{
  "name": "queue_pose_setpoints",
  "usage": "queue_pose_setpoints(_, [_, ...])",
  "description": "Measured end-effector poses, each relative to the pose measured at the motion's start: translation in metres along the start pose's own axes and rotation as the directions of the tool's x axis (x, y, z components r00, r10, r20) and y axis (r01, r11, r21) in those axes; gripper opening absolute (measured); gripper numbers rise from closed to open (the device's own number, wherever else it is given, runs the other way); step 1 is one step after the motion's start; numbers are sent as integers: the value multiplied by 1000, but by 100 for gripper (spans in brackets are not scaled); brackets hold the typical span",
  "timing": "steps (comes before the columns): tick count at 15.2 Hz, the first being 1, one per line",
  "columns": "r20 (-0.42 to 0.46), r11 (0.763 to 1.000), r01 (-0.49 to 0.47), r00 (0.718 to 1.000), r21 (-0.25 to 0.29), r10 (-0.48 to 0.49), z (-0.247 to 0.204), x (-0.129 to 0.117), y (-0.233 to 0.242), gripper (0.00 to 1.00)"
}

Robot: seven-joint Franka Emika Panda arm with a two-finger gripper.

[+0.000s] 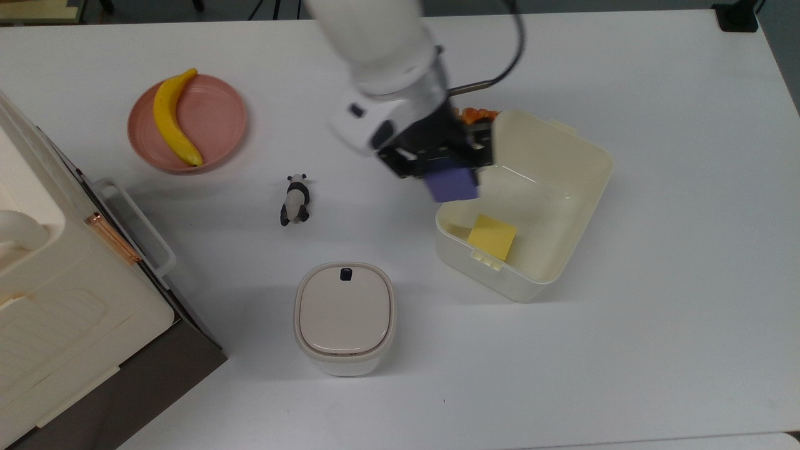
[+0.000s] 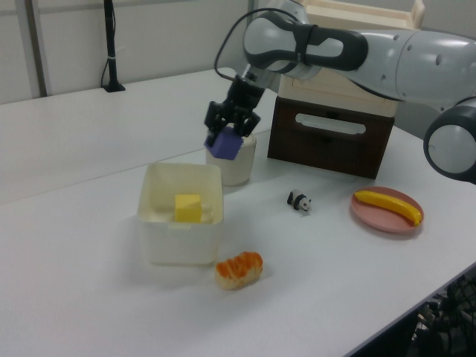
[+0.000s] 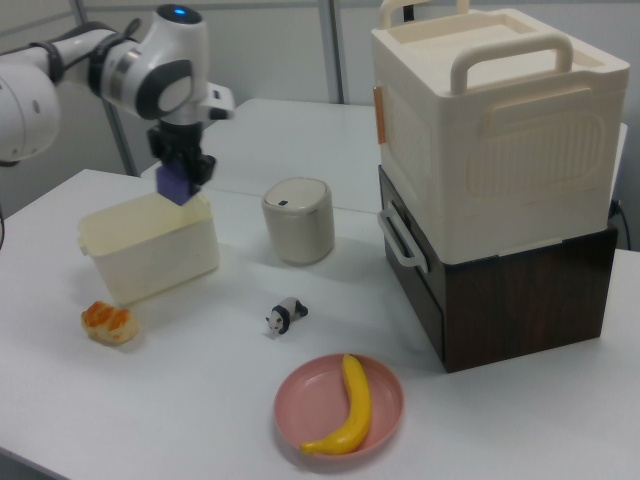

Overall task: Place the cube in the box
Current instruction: 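Lift the purple cube and carry it over the white plastic box, then lower the cube into the box and open the gripper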

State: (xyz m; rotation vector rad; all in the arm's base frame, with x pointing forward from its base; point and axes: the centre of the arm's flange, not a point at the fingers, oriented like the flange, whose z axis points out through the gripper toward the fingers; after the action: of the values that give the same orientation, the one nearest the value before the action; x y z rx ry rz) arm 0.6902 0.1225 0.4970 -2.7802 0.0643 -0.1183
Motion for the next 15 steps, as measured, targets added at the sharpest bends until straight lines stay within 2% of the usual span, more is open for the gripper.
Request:
queue_pose_setpoints(5, [12,1000,25,1000,8,-25,24,-17,-66,60])
queue_pose_setpoints(9, [15,999,43,999,-12,-43,30,-19,-72,96])
queue_pose_setpoints(10, [13,999,46,999,-20,-46,30,-19,-71,100])
queue_pose_setpoints(14, [-1,997,56,998,-53,-56,24,-18,-69,100])
queue_pose_setpoints(15, [-12,996,56,998,-75,-57,19,-18,-67,100])
